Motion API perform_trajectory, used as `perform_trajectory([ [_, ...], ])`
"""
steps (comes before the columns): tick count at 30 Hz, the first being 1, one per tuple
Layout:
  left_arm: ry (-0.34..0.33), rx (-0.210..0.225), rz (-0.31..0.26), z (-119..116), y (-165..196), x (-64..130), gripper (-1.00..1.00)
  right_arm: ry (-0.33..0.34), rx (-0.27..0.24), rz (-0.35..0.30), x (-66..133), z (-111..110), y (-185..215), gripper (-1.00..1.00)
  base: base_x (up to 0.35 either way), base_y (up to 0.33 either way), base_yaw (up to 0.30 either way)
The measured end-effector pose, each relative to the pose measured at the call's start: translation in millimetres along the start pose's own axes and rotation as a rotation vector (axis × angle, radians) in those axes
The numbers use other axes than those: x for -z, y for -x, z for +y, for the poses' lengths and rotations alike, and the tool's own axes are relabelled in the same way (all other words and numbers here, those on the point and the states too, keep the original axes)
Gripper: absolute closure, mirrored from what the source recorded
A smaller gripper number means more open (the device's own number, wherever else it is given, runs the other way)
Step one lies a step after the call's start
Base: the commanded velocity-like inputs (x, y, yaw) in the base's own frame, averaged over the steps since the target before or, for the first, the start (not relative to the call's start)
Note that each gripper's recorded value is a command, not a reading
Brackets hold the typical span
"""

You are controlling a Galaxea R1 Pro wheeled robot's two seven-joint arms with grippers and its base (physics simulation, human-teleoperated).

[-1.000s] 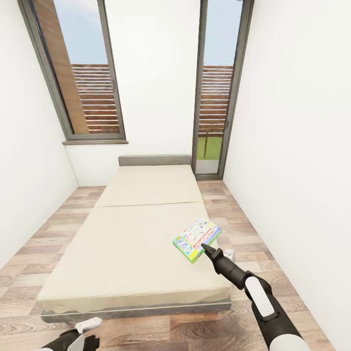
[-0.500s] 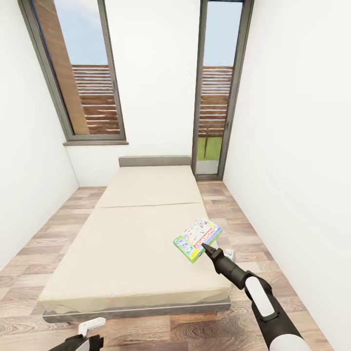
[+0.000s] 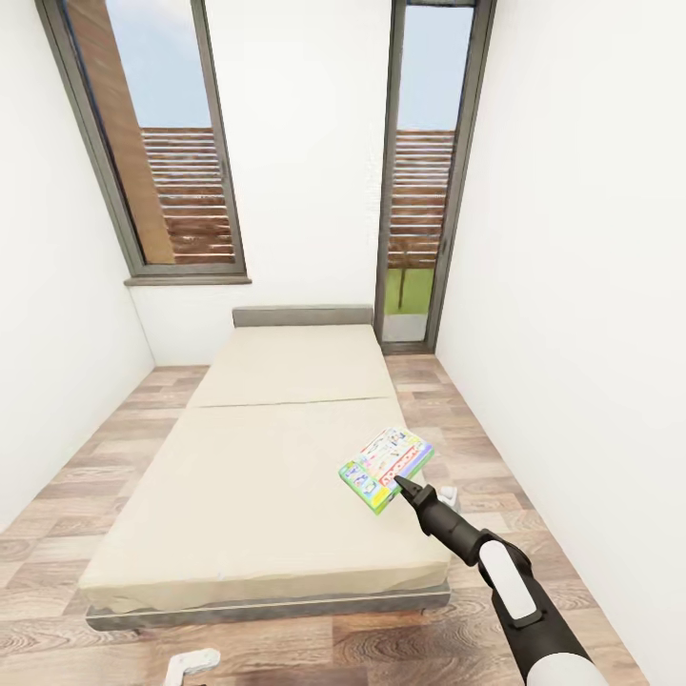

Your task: Put all the toys in the child's room - the three board games (two on the bed and one on the table), the two jigsaw puzzles on the table, and the tennis ball on the table - inside the toy box on the table in the child's room.

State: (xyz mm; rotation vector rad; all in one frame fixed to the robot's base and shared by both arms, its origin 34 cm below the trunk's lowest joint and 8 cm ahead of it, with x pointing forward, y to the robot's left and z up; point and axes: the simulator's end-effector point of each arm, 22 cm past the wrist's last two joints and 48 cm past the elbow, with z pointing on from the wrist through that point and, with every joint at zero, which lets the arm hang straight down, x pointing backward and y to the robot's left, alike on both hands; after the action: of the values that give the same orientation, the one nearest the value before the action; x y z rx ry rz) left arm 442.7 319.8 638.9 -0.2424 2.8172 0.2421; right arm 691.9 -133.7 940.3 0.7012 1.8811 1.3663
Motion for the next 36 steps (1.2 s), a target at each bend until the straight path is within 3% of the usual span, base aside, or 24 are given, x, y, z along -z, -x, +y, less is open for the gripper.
perform_trajectory([
  [9,0.004,-0.01,0.001,4.9,-23.7,7.7,-1.0,-0.001,0.005,-0.01,3.7,8.3,1.1,1.0,0.0,0.0,0.139],
  [13,0.003,-0.005,-0.024,5.7,-24.0,11.8,-1.0,-0.001,0.016,-0.026,6.3,12.6,5.3,1.0,0.0,0.0,0.231],
  [36,-0.004,-0.001,-0.045,5.0,-25.2,29.8,-1.0,0.016,0.028,-0.033,14.6,36.2,3.9,1.0,0.0,0.0,0.24],
])
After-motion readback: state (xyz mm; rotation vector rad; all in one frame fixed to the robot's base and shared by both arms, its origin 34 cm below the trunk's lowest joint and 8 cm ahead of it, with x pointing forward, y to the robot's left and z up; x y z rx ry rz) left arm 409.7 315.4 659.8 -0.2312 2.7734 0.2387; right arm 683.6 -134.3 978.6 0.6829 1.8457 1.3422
